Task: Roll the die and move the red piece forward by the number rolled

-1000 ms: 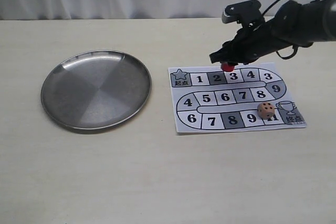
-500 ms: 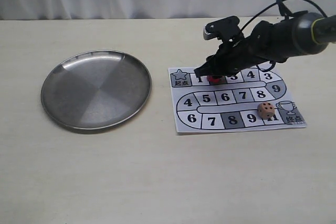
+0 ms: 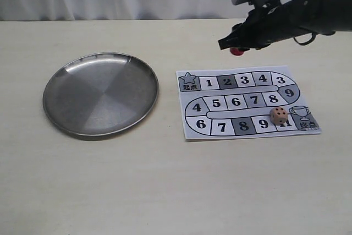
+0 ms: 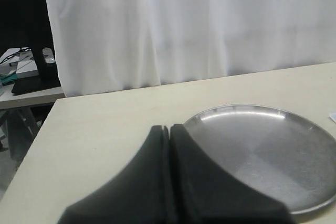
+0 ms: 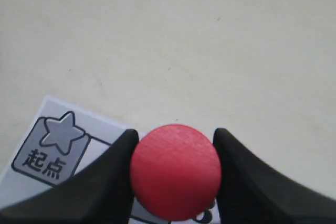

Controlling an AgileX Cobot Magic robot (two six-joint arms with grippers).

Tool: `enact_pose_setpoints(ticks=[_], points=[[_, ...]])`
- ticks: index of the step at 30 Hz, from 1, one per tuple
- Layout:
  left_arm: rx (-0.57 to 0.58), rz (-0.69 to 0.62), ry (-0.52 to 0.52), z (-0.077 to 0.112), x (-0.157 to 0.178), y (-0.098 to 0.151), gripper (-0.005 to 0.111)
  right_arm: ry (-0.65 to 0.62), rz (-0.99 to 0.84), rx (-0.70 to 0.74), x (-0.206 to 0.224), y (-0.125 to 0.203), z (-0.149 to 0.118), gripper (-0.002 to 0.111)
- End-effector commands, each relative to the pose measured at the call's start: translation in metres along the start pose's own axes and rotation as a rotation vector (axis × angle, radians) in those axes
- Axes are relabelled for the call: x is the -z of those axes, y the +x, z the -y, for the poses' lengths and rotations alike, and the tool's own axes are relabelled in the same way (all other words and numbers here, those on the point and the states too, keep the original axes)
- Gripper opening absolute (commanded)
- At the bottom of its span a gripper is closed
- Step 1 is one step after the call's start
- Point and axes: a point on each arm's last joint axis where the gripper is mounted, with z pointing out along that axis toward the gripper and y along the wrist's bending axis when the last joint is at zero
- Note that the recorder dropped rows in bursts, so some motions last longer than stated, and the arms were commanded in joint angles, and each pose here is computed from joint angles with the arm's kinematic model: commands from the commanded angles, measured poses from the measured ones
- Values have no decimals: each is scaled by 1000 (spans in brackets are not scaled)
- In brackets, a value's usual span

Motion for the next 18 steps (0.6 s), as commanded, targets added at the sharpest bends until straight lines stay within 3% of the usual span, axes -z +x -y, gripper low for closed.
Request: enact_pose_setpoints(ticks=[1,18], points=[[2,10,-2,0,0,0,0,18,9,-8,3,-1,8,4],[2,10,-2,0,0,0,0,25,-202,-104,-63,67,27,4]])
